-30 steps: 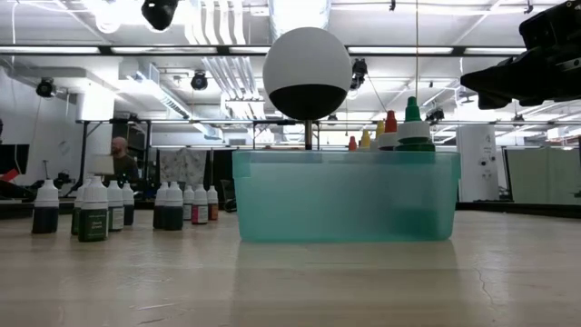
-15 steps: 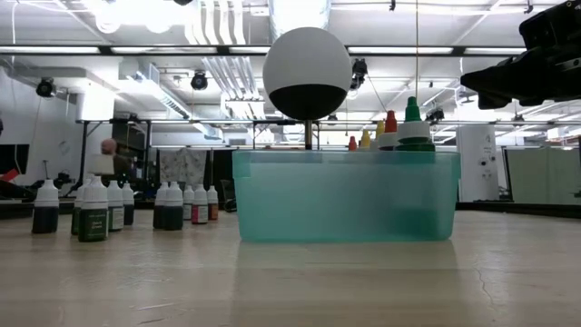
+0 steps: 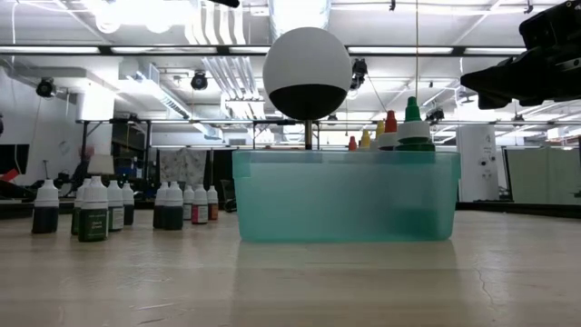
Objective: Pick & Place food coloring
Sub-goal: Put the small orange food coloring bottle into the green bin
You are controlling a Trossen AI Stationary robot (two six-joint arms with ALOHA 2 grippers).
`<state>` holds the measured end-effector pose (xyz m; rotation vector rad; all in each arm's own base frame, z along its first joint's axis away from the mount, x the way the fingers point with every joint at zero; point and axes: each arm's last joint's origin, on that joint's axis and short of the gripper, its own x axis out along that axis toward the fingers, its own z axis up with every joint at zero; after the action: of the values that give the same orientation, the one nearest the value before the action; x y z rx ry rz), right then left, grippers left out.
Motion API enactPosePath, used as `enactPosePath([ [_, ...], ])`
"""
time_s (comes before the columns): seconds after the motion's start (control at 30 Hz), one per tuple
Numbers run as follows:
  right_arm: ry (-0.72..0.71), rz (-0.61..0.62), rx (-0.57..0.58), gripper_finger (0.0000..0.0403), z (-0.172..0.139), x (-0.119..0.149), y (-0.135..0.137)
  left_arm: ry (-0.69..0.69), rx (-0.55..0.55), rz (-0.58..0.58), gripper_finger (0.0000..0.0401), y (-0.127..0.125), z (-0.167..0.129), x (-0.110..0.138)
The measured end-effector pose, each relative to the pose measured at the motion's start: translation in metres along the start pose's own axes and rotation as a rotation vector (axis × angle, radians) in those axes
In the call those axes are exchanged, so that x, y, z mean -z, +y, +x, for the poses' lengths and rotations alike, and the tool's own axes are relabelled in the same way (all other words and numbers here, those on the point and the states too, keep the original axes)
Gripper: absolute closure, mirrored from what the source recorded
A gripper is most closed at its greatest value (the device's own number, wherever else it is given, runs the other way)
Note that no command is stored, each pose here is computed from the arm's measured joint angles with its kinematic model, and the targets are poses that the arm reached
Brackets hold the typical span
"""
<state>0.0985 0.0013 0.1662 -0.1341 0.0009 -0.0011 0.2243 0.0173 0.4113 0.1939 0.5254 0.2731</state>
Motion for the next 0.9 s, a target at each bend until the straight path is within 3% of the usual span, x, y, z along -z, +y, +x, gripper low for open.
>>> enactPosePath([
  [0.17, 0.0, 0.001, 0.001, 0.0394, 0.0, 0.0, 0.0, 0.098, -0.005, 0.028, 0.0215, 0.002, 0.009, 0.001],
  [0.9, 0.0, 0.001, 0.001, 0.0394, 0.0, 0.0, 0.0, 0.407, -0.033, 0.051, 0.0213, 0.015, 0.062, -0.001],
])
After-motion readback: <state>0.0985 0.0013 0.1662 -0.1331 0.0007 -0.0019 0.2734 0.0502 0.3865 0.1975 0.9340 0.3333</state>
